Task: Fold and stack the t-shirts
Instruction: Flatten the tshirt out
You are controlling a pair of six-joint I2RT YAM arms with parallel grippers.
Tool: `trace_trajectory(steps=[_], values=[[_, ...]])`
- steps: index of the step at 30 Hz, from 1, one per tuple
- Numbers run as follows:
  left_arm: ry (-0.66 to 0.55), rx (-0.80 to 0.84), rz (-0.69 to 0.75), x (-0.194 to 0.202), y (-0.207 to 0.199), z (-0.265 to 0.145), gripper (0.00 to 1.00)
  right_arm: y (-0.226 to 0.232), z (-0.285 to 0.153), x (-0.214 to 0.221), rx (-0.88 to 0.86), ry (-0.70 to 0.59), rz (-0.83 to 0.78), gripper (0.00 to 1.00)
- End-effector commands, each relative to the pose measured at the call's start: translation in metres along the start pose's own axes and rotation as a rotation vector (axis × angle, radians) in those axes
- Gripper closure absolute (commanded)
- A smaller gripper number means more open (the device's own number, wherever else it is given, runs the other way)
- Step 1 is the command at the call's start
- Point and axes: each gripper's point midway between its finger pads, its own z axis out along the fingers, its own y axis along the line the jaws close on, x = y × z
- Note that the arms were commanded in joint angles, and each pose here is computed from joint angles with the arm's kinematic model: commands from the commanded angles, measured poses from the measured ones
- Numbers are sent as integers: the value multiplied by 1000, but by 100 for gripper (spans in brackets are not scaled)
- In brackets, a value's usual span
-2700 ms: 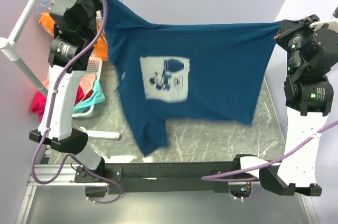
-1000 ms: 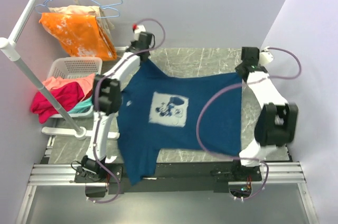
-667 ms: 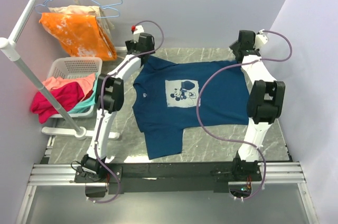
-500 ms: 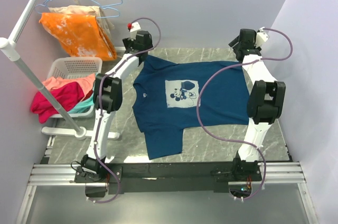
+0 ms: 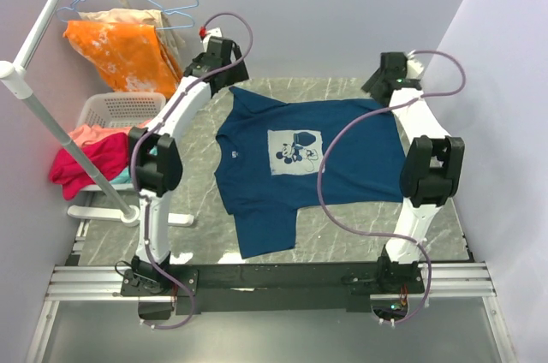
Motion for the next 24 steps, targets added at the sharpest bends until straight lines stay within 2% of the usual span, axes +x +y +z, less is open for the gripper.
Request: trace_trajectory(steps=[1,3,4,5,6,9,10,15,24], values=[[255,31,4,62,3,-45,1,-16,-29,67,35,179,-113,22],[318,49,22,87,0,-58,1,-22,-35,92,18,237,-129,22],[381,27,39,118,10,-59,1,-23,-39,99,9,248,-134,21],[401,54,49,131,3,-64,0,-27,-40,106,9,265,-140,22],[443,42,62,154,14,-73,1,-35,-41,122,21,299,-147,21],[472,108,50,176,8,-92,0,-49,-50,141,21,341,-149,21],[512,98,63,197,16,-98,0,-51,-55,140,16,338,-152,21],[513,144,57,205,14,-122,1,-78,-70,155,46,352,-175,19],[566,138,55,234,7,-122,1,-93,-64,188,51,423,-171,19]])
